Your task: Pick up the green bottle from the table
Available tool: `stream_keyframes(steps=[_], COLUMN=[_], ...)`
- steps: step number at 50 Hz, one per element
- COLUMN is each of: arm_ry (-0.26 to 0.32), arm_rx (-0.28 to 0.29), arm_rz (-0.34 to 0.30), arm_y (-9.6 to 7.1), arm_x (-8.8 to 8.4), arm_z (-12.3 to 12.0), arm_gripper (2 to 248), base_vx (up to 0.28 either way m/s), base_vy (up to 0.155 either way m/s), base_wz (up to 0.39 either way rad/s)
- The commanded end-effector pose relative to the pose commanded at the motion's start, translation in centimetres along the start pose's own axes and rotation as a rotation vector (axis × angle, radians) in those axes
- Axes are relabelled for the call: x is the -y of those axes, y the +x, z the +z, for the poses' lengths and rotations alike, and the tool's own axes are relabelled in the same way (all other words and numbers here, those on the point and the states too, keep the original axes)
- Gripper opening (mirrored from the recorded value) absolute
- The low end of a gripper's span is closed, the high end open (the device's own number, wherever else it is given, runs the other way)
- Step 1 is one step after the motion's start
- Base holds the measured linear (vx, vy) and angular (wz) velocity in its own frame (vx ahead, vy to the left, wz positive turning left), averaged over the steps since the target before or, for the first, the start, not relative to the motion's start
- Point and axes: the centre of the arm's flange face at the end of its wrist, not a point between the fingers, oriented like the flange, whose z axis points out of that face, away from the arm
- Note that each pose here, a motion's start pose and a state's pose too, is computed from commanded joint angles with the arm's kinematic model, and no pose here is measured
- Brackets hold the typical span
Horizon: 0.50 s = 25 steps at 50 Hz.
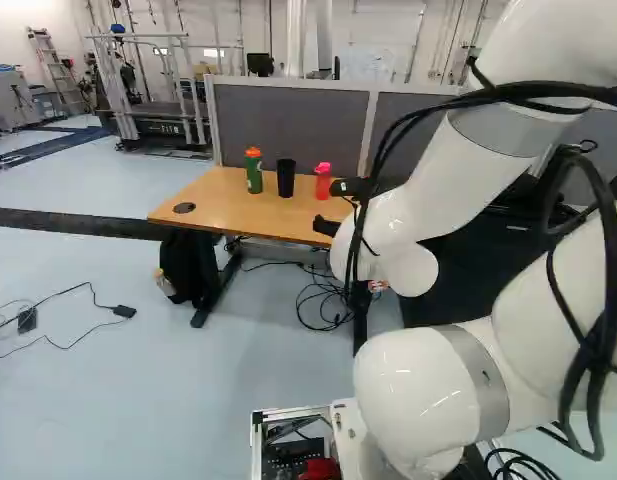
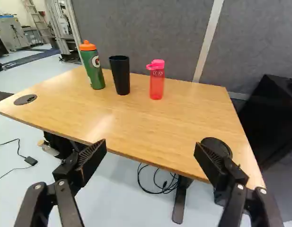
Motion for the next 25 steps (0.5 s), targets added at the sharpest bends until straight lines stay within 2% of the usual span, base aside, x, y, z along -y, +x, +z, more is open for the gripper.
stream_keyframes(steps=[25], arm_ry=[0.0], arm_rx=[0.0], arm_rz=[0.0], arm_y=[0.0], arm_x=[0.0], arm_z=[0.0], arm_gripper=[247], base_vx=[0.078], base_vy=[0.092], base_wz=[0.173])
